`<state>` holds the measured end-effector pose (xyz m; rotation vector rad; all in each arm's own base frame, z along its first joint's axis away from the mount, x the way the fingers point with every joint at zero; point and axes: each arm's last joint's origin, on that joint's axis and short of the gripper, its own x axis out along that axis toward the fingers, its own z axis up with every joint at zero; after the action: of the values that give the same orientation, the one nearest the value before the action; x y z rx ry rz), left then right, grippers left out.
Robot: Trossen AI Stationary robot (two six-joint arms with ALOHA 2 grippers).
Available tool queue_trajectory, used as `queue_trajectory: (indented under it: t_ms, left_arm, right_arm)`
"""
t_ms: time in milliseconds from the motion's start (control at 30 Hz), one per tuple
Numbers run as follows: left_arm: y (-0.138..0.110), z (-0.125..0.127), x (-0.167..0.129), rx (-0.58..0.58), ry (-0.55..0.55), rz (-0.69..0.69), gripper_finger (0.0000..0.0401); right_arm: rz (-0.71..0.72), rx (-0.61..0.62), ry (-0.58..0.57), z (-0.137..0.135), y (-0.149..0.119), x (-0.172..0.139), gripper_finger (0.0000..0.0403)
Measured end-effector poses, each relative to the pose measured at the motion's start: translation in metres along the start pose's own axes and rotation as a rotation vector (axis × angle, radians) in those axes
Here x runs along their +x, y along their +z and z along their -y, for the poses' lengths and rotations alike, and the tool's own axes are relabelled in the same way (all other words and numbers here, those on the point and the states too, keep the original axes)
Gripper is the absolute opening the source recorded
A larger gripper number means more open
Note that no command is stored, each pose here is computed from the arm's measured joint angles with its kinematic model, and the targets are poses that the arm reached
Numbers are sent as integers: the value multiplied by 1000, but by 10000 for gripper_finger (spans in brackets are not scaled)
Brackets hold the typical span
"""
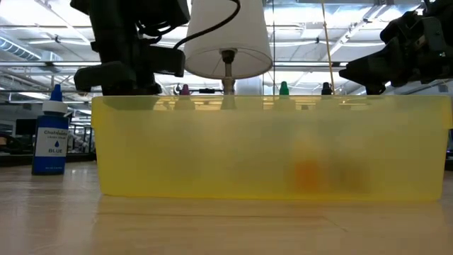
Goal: Pick & Place food coloring
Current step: Put the small red food coloring bottle into the transparent bin
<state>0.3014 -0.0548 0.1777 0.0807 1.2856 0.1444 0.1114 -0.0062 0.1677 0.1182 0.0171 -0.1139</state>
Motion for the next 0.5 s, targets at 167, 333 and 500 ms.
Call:
queue_trajectory:
  t_ms: [167,333,500]
  left_arm:
    - [1,1,2,0,-2,8,246]
    - [2,1,4,-3,1,13,248]
    - [3,2,9,-5,3,9,246]
  right_arm:
    - [0,0,0,0,0,0,112]
    - [0,0,0,0,0,0,112]
    - [0,0,0,0,0,0,112]
